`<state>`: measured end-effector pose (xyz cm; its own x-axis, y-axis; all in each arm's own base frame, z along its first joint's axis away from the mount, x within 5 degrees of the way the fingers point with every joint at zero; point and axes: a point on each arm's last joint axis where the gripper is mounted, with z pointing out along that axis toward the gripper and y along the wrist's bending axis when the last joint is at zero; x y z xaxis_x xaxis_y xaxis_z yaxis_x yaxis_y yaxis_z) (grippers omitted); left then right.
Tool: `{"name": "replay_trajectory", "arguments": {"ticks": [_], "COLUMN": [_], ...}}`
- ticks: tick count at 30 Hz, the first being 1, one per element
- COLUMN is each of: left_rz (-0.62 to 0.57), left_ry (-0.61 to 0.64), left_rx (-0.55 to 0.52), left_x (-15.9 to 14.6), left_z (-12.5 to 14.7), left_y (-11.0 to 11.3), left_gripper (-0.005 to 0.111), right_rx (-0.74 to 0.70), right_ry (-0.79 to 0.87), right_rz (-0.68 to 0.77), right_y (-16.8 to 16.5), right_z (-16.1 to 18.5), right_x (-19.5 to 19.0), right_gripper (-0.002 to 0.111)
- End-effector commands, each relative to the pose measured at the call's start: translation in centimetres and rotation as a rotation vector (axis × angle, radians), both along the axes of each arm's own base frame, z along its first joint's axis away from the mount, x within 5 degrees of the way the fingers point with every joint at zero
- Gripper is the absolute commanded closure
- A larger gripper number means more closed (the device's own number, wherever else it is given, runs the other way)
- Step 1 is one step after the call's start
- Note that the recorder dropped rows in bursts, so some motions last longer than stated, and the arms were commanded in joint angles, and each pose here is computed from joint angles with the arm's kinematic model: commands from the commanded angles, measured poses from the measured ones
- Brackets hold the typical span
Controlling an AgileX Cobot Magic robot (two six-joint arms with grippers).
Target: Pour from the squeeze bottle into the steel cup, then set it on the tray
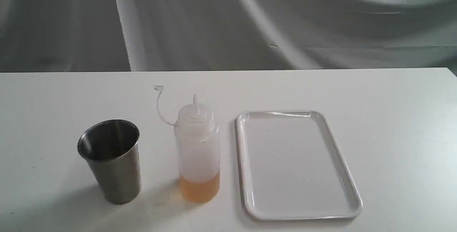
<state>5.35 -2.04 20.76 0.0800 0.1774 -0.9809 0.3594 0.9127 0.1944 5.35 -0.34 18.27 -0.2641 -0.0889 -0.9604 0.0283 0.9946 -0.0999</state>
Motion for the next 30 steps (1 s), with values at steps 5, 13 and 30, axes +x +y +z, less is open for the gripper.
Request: {"name": "replay_trajectory", "arguments": {"ticks": [5, 13, 30], "left_rz": [0.0, 0.0, 0.0], "left_ry": [0.004, 0.004, 0.004], "left_rx": [-0.004, -0.004, -0.004], "left_x": [0.0, 0.0, 0.0], "left_z": [-0.1, -0.1, -0.1], "left_y": [0.0, 0.0, 0.0], "left_gripper": [0.098, 0.098, 0.098], "right_rx": [-0.001, -0.001, 0.101], "right_ry": [-0.002, -0.002, -0.47], "right_rz": [-0.007, -0.007, -0.007], "right_y": [0.0, 0.0, 0.0], "right_z": [-0.1, -0.1, 4.1], "right_x": [0.0, 0.0, 0.1], "right_gripper": [0.108, 0.108, 0.108]}}
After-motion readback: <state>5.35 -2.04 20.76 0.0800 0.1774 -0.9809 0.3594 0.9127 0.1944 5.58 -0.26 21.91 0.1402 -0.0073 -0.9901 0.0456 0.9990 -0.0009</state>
